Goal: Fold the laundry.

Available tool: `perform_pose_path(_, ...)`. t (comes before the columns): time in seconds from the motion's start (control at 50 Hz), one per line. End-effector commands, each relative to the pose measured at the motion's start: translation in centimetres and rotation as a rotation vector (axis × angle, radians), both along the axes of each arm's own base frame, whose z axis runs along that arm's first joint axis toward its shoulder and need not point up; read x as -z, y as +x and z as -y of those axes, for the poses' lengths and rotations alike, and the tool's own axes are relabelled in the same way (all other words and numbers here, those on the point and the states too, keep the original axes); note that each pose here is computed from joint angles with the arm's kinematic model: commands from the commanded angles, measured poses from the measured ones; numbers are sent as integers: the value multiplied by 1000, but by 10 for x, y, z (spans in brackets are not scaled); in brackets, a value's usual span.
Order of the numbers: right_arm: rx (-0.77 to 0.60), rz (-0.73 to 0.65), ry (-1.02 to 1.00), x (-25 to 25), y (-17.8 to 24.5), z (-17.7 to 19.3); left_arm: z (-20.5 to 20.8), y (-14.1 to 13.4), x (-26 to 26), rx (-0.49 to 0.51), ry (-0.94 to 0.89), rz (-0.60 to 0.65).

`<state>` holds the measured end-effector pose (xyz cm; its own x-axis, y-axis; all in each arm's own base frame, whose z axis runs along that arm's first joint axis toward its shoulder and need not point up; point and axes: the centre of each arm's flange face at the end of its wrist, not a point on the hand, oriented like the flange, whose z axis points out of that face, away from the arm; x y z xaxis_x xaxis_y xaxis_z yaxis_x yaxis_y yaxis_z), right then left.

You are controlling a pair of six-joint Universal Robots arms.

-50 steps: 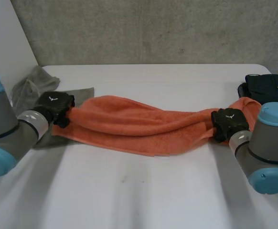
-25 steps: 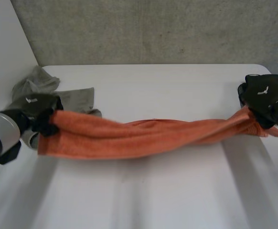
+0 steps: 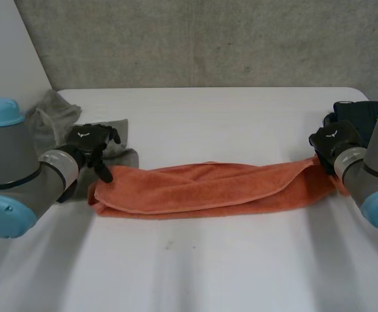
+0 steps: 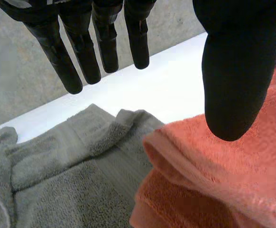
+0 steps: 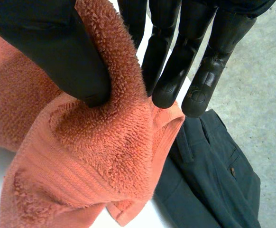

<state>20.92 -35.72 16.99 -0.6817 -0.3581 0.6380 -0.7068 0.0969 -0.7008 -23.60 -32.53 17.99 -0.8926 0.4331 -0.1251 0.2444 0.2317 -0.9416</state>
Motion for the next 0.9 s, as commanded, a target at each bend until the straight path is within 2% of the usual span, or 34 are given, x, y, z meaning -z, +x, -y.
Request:
perform_pose_path(0.02, 10, 49, 42, 5, 0, -15, -57, 10, -20, 51, -64, -2)
perform_pose_path(0.16, -2, 57, 52, 8, 5, -20, -99, 10, -6, 200, -128, 106)
perform_pose_path(0.32, -11, 54, 71, 12, 7, -26, -100, 6, 16, 269, -167, 258)
perform_pose_path(0.5, -11, 51, 90, 15, 4, -35, -79, 1, 44, 283, -143, 317)
perform_pose_path(0.6, -7, 49, 99, 16, 2, -37, -64, 1, 52, 239, -135, 340)
perform_pose_path(0.9, -3, 45, 119, 23, -1, -41, -44, -4, 57, 214, -175, 341)
